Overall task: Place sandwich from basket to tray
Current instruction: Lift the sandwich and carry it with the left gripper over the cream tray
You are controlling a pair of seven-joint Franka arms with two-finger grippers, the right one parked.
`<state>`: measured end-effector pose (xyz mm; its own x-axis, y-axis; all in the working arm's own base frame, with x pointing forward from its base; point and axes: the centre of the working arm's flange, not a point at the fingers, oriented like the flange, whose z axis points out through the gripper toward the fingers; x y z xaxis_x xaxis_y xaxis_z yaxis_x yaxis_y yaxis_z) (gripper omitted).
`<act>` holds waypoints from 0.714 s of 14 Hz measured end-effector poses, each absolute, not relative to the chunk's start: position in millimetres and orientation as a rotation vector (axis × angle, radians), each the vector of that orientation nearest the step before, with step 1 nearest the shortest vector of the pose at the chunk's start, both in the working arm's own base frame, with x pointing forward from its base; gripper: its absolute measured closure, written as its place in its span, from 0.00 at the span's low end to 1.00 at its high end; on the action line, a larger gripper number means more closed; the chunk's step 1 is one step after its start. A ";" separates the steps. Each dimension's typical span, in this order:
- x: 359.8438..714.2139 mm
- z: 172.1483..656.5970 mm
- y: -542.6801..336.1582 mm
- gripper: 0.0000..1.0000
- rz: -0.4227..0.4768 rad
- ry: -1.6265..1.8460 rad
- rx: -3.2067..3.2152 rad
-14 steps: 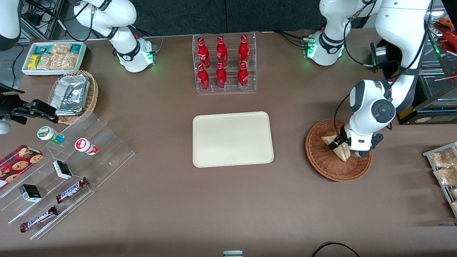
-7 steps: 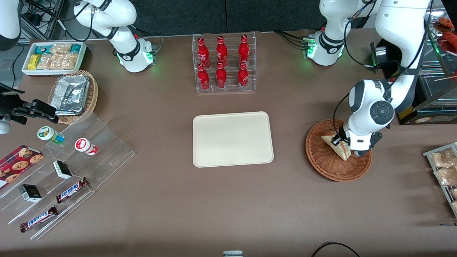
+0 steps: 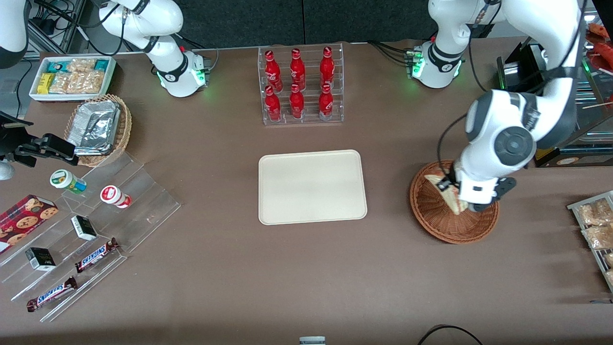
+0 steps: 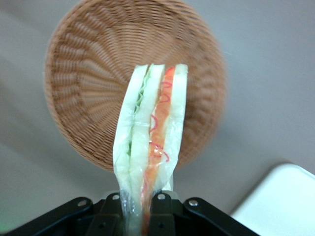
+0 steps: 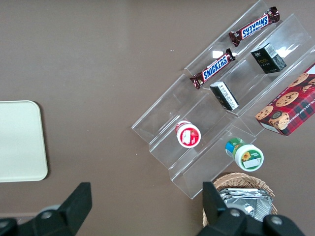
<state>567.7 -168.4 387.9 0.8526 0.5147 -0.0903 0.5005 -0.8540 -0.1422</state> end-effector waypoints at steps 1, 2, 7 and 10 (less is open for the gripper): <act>561.2 391.5 -198.1 0.84 0.175 -0.737 -2.935; 552.9 392.4 -228.5 0.84 0.165 -0.673 -2.954; 522.6 378.4 -371.3 0.84 0.133 -0.381 -3.065; 512.0 352.2 -439.2 0.84 0.145 -0.252 -3.098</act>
